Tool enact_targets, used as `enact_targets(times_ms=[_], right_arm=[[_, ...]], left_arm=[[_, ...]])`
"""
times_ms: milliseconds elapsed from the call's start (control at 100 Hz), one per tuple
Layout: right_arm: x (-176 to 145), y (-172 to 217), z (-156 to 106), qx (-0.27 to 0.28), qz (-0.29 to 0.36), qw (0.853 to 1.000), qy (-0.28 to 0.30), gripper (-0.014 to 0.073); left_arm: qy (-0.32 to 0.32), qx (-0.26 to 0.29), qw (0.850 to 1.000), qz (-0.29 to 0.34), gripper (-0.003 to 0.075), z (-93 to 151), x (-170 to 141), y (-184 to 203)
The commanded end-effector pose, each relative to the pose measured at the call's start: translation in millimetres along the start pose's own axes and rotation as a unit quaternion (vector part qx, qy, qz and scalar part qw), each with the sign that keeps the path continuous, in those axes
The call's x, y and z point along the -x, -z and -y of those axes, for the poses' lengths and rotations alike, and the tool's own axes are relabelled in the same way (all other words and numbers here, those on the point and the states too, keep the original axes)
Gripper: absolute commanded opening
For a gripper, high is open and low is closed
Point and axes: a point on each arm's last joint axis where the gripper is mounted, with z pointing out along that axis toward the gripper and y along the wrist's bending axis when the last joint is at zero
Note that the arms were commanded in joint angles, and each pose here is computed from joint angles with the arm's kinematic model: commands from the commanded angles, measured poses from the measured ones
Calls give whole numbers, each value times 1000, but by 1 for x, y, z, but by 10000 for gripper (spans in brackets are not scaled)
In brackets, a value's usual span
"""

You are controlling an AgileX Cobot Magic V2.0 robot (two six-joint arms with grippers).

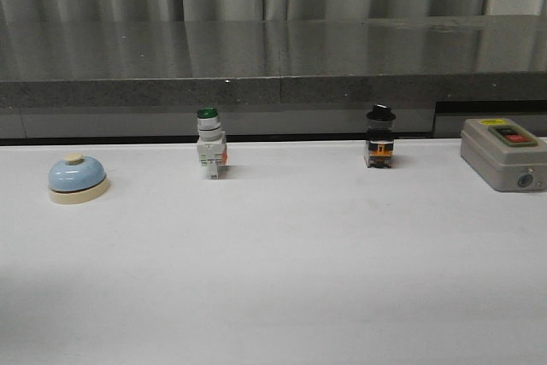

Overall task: Place and press bell with both arms
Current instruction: 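Lower the left gripper over the blue bell and grasp its sides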

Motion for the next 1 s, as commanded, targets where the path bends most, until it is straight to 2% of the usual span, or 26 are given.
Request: enact_targets(times_ms=[0,190,540,760,990], right_arm=[[14,3,0,-2,60,998,6,-60],[14,3,0,-2,60,998,6,-60],[14,3,0,-2,60,998,6,-60],[14,3,0,-2,60,998,6,-60],[14,3,0,-2,60,998,6,-60]], left_arm=[[11,-8,999,46,660,2,18,2],[-11,-24,999,25,660,14,38,-28],[-50,-36,997,-35,660,34,77,-120],[-54,-29,996,-67,660,32,83,-167],[-61,-17,994,-91,659,27,76,-195]])
